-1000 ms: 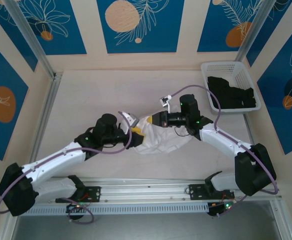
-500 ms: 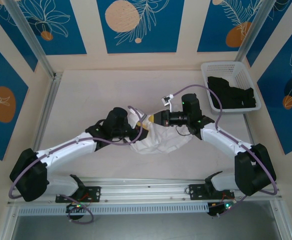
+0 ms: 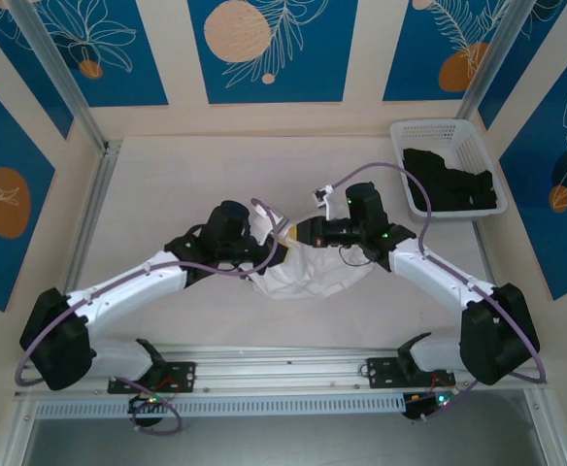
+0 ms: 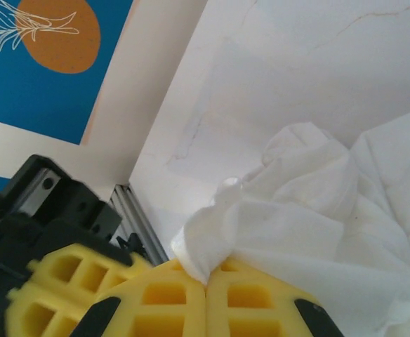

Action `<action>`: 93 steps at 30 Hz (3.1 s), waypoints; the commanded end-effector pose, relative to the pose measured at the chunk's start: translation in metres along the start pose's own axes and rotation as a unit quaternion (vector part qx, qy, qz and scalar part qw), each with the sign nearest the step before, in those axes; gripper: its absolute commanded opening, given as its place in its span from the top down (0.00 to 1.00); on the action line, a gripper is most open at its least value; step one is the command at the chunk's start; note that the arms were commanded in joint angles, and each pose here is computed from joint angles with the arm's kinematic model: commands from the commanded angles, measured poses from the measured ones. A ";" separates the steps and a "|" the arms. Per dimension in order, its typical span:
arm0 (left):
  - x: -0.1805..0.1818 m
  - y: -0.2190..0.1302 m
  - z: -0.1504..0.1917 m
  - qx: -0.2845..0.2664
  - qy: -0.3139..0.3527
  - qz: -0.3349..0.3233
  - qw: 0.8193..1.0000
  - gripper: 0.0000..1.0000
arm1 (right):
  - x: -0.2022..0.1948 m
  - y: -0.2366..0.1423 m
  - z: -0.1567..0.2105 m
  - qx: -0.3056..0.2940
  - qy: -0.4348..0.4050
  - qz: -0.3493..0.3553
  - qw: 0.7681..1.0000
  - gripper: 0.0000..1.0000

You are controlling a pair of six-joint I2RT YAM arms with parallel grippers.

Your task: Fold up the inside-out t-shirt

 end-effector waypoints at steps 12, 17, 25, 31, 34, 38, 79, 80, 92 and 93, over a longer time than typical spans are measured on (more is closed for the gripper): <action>-0.047 -0.028 -0.010 -0.026 -0.063 0.154 0.986 1.00 | 0.022 -0.009 -0.016 0.008 -0.055 -0.001 0.998 1.00; -0.054 -0.005 0.005 0.022 -0.037 0.126 0.991 1.00 | 0.022 -0.010 -0.014 0.025 -0.045 -0.049 0.997 1.00; -0.064 0.032 0.024 0.077 -0.032 0.155 0.984 0.82 | 0.009 -0.018 -0.008 0.016 -0.023 -0.072 0.997 1.00; -0.061 0.020 0.032 0.103 -0.001 0.122 0.987 0.66 | 0.005 -0.024 -0.003 0.013 -0.028 -0.073 0.997 1.00; -0.049 0.006 0.026 0.075 0.001 0.049 0.996 0.63 | 0.003 -0.025 -0.001 0.010 -0.030 -0.066 0.997 1.00; -0.020 -0.009 0.017 0.045 -0.033 -0.121 0.991 0.60 | 0.005 -0.026 -0.001 0.002 -0.034 -0.069 0.997 1.00; -0.079 0.070 0.062 0.148 0.058 0.118 0.980 0.62 | -0.063 -0.099 0.087 -0.090 0.031 0.380 0.920 0.59; -0.077 0.067 0.061 0.144 0.061 0.110 0.981 0.59 | -0.061 -0.100 0.087 -0.097 0.022 0.379 0.920 0.57; 0.089 -0.047 0.052 -0.026 -0.242 -0.241 0.939 0.34 | -0.040 -0.013 0.005 -0.071 -0.080 0.241 0.965 0.38; 0.100 -0.053 0.056 -0.042 -0.275 -0.237 0.931 0.32 | -0.044 -0.002 -0.003 -0.061 -0.079 0.242 0.965 0.37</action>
Point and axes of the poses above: each hand's point on the last joint's axis, 136 mm out from that joint toward the fingers, its own y axis out along the fingers, its own x axis along the line the jaws close on, z = x × y, the point moved 9 cm from there along -y, back along the fingers, and after that the axes turned 3 degrees about y, right-handed, at the moved point
